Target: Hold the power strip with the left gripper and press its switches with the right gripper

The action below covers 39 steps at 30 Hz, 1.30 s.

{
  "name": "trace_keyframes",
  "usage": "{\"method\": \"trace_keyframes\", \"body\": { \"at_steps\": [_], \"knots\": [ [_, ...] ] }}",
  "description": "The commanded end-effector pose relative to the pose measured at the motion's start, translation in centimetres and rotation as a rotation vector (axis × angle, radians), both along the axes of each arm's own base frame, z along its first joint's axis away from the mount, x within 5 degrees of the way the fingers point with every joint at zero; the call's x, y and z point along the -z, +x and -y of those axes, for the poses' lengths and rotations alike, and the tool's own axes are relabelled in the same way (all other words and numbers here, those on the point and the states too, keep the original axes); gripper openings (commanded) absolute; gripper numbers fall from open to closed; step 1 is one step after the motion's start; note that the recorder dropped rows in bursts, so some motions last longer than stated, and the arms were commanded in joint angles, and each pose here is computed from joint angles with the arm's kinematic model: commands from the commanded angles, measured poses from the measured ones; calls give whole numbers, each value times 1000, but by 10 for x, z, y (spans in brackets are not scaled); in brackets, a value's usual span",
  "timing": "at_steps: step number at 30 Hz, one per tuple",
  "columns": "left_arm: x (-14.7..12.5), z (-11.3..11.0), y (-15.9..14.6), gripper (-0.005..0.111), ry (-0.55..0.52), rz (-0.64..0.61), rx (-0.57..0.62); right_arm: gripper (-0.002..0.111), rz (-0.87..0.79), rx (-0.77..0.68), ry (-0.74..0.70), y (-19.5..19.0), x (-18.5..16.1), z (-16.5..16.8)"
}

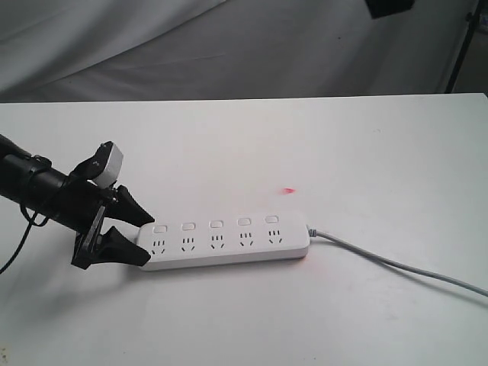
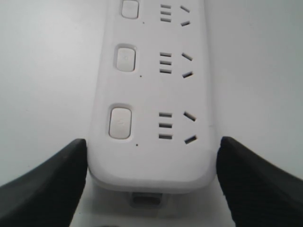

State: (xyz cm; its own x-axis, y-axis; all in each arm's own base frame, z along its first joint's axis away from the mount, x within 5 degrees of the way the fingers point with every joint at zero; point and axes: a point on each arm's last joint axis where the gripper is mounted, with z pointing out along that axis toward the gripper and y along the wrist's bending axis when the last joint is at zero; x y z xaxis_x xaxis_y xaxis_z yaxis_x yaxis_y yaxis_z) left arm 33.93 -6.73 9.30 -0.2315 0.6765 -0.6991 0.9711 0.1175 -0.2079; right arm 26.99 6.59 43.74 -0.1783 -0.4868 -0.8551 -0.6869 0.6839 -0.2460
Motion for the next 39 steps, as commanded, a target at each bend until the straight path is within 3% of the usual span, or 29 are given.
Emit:
{"method": "trace_keyframes", "body": {
  "at_steps": [1, 11, 17, 30, 39],
  "knots": [
    [16, -3, -4, 48, 86, -3, 42, 6, 47, 120, 16, -22, -11, 10],
    [16, -3, -4, 48, 86, -3, 42, 6, 288, 373, 106, -77, 25, 33],
    [16, -3, -4, 48, 86, -3, 42, 6, 317, 382, 118, -110, 41, 37],
    [16, -3, -4, 48, 86, -3, 42, 6, 495, 387, 137, -175, 39, 44],
    [16, -3, -4, 48, 86, -3, 42, 6, 582, 545, 189, -209, 57, 56]
  ]
}}
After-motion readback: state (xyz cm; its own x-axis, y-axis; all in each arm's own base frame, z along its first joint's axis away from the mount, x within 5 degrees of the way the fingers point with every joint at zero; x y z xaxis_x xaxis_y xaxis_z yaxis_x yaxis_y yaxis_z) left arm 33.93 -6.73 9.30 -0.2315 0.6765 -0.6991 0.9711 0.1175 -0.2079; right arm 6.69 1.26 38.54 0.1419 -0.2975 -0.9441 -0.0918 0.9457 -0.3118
